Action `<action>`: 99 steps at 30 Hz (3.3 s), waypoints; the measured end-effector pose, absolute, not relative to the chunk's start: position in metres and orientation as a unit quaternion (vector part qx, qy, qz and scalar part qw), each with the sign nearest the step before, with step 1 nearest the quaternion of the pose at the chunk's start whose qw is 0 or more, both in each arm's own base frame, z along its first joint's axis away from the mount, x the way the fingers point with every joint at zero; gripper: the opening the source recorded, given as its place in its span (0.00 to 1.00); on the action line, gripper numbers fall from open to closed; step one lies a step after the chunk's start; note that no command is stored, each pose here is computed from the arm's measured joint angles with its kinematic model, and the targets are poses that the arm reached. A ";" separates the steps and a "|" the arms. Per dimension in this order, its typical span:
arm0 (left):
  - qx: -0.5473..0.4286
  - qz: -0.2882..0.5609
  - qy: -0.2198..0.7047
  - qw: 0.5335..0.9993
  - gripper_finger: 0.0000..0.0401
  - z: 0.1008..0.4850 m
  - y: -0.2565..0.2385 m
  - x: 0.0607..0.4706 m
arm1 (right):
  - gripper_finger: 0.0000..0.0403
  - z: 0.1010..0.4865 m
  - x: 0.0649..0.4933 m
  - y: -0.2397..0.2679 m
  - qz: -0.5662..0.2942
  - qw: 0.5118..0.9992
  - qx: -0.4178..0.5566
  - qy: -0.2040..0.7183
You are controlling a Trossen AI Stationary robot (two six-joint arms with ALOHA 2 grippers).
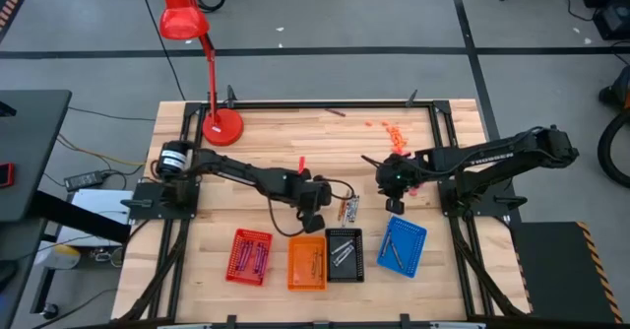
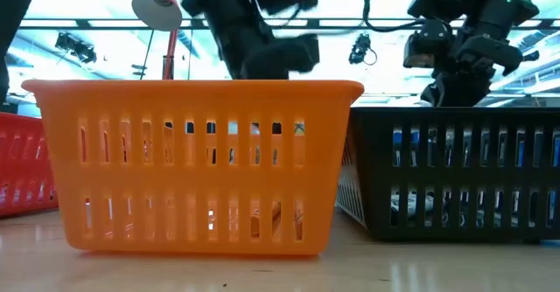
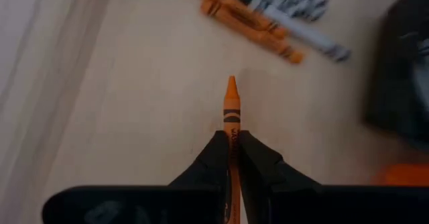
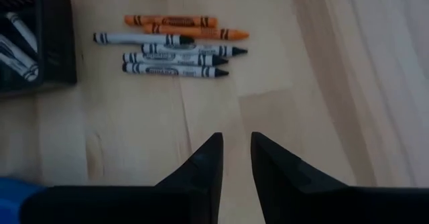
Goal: Sort crayons
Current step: Put the orange crayon into the orange bin, then put the black crayon into the black bin
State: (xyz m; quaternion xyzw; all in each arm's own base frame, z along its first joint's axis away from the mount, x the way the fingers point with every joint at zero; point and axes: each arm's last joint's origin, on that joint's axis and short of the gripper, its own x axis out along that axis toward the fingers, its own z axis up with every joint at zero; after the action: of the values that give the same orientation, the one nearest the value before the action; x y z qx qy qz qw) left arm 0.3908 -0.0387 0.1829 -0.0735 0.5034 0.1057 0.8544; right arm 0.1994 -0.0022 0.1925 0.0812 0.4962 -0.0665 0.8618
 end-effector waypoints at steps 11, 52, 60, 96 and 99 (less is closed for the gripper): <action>-0.155 0.092 0.452 0.874 0.07 0.227 -0.089 0.370 | 0.20 0.195 0.201 -0.003 -0.074 0.866 0.066 0.491; -0.321 0.171 0.415 0.834 0.37 0.198 -0.182 0.351 | 0.20 0.200 0.209 -0.002 -0.021 0.891 0.021 0.452; -0.261 0.171 0.398 0.863 0.37 0.201 -0.161 0.363 | 0.20 0.200 0.209 -0.003 -0.026 0.893 0.014 0.449; 0.047 0.024 0.411 0.910 0.35 0.198 0.069 0.408 | 0.20 0.180 0.230 -0.041 -0.168 0.894 -0.068 0.409; 0.046 0.010 0.406 0.913 0.35 0.195 0.094 0.403 | 0.20 0.174 0.230 -0.051 -0.180 0.905 -0.086 0.376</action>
State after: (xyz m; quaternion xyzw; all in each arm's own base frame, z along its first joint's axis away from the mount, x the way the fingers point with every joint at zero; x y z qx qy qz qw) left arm 0.4035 0.0945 0.1953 0.0460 0.4058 0.0103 0.9128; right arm 0.2299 -0.0507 0.1735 -0.0865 0.3765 -0.1804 0.9046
